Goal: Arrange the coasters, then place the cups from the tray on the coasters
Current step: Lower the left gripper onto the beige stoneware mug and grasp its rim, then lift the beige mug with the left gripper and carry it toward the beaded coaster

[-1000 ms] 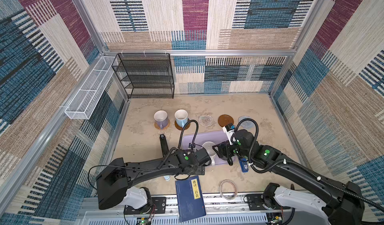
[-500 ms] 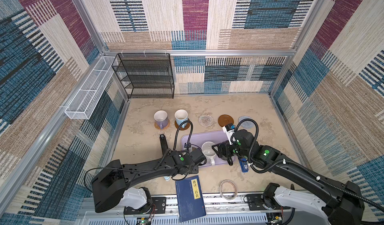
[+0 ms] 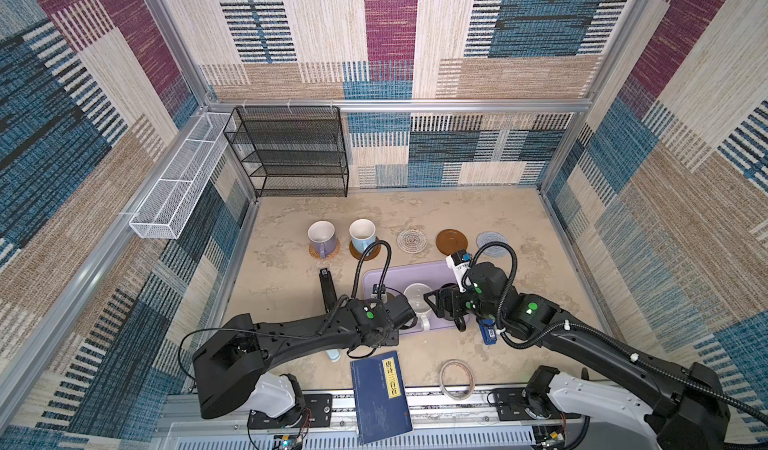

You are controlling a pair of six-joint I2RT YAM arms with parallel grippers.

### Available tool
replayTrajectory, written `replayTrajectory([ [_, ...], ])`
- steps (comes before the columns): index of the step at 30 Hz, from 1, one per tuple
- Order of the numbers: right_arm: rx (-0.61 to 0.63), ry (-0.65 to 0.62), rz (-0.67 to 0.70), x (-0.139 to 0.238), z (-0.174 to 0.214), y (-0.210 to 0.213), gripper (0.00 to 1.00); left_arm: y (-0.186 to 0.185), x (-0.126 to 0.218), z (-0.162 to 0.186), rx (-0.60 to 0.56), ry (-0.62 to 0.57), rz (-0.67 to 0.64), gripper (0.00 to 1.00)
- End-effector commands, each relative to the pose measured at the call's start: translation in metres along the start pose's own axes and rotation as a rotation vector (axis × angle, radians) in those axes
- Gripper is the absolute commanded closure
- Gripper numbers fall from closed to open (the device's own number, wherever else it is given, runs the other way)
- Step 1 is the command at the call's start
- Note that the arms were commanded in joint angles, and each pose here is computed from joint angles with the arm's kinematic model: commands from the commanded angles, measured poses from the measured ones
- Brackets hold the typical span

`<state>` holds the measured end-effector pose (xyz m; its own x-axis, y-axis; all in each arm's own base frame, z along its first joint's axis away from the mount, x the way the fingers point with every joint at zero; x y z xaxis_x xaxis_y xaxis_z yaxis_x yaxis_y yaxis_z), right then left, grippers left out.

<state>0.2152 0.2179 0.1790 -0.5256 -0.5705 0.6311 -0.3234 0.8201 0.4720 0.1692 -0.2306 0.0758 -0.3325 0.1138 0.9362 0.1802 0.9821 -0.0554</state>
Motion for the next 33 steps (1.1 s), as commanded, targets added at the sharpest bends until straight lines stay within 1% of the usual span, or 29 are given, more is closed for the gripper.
replayTrajectory([
  [1,-0.021,-0.036,-0.007,0.002,-0.007,0.002,0.01,0.008,-0.001,-0.003,-0.018,-0.019,-0.052,0.69],
  [5,-0.026,-0.039,-0.003,0.003,-0.006,0.001,0.00,0.011,0.001,-0.003,-0.024,-0.020,-0.072,0.70],
  [10,-0.033,-0.046,-0.008,0.002,-0.007,0.001,0.00,0.014,0.000,-0.007,-0.024,-0.049,-0.094,0.70],
  [14,-0.035,-0.049,-0.010,0.003,-0.007,0.002,0.00,0.012,-0.002,-0.010,-0.038,-0.049,-0.100,0.71],
  [23,-0.039,-0.054,-0.004,0.004,-0.004,-0.002,0.00,0.012,-0.003,-0.014,-0.062,-0.050,-0.127,0.75],
  [25,-0.040,-0.051,-0.003,0.004,-0.004,-0.003,0.00,0.013,-0.003,-0.014,-0.072,-0.044,-0.150,0.75],
  [28,-0.037,-0.053,-0.006,0.004,-0.004,-0.002,0.00,0.013,-0.005,-0.014,-0.071,-0.040,-0.153,0.69],
  [31,-0.035,-0.056,-0.001,0.004,-0.004,-0.003,0.00,0.012,-0.008,-0.014,-0.073,-0.033,-0.154,0.69],
  [33,-0.035,-0.055,-0.005,0.004,-0.004,-0.003,0.00,0.012,-0.008,-0.014,-0.076,-0.030,-0.160,0.73],
])
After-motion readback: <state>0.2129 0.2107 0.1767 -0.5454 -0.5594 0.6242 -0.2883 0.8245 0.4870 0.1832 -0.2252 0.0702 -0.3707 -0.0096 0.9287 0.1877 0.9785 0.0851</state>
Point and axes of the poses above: each gripper's point midway between its finger pads, its own x axis back along the fingers, its own y axis along the line the jaws close on, z = x × y, the point moved 2 cm from there along x, back along the fingers, and after that the axes turned 7 degrees about -x, right-handed, at the moved point
